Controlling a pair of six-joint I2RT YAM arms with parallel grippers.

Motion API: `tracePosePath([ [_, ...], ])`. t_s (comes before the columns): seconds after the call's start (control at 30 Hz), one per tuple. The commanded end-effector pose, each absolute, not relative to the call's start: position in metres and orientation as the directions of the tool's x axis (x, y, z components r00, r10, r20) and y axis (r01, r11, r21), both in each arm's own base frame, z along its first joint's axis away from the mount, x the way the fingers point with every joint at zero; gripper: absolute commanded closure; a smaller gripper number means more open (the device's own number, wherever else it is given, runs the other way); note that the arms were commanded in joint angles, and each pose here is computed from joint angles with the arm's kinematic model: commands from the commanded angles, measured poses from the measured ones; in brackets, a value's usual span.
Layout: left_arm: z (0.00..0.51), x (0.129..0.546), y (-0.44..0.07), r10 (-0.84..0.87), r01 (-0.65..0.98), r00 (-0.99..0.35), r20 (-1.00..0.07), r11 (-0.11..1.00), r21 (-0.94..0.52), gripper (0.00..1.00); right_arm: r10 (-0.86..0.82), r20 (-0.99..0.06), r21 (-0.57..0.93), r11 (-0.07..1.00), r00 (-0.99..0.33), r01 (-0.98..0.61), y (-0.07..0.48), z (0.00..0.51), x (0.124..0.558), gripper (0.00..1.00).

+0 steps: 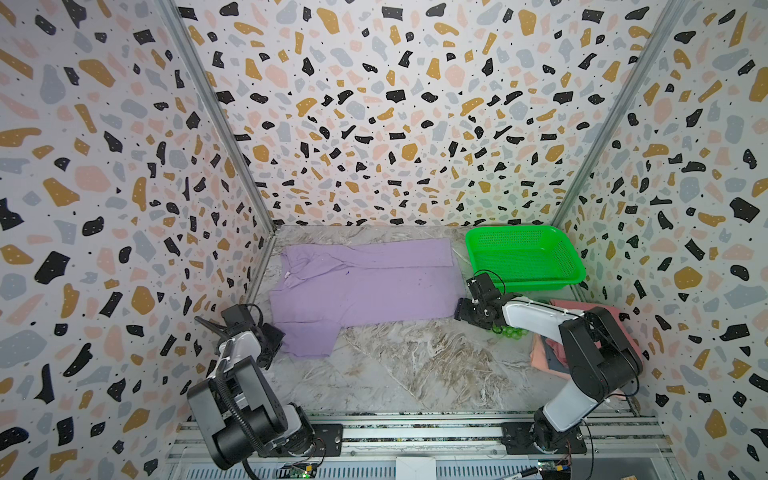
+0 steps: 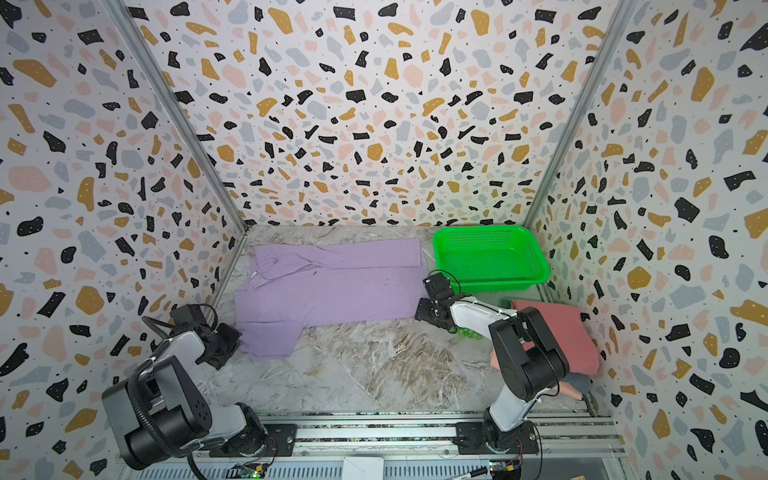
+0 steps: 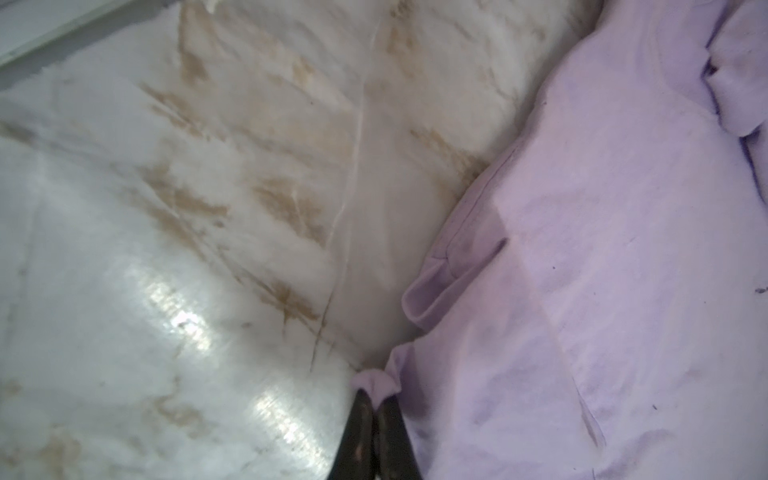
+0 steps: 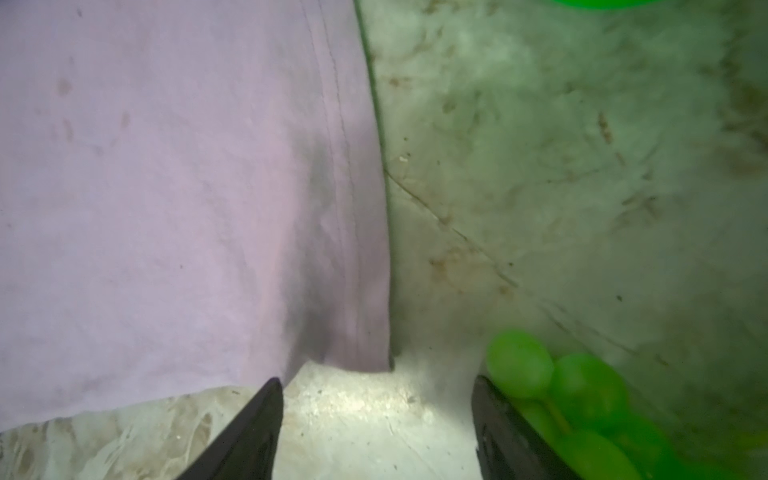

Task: Fold and stack the t-shirts

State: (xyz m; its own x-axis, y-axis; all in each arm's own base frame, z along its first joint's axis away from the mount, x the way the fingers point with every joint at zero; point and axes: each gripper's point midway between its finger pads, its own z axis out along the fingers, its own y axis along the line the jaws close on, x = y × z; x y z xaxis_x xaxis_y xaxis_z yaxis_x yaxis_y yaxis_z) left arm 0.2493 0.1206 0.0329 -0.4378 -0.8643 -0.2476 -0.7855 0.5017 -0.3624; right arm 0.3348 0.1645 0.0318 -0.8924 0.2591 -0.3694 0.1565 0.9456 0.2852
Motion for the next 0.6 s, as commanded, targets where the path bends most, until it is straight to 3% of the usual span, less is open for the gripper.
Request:
tracePosePath([
  [0.0,0.028,0.245,0.112,-0.873,-0.785,-0.439,-0.215,0.488,-0.380,1.00,0.272,-0.362,0.272,0.946,-0.891,0.178,0.158,0.029,0.333,0.32],
  [0.2,0.031,0.242,0.112,-0.867,-0.781,-0.445,-0.227,0.499,-0.375,1.00,0.191,-0.376,0.169,0.976,-0.907,0.136,0.166,0.014,0.351,0.38],
  [0.37,0.038,0.239,0.114,-0.867,-0.784,-0.426,-0.259,0.497,-0.374,1.00,0.112,-0.312,0.035,0.994,-0.944,0.107,0.162,-0.008,0.338,0.57],
  [0.57,0.046,0.238,0.114,-0.870,-0.784,-0.405,-0.279,0.488,-0.384,1.00,0.057,-0.264,-0.054,0.996,-0.963,0.074,0.150,-0.016,0.308,0.56],
])
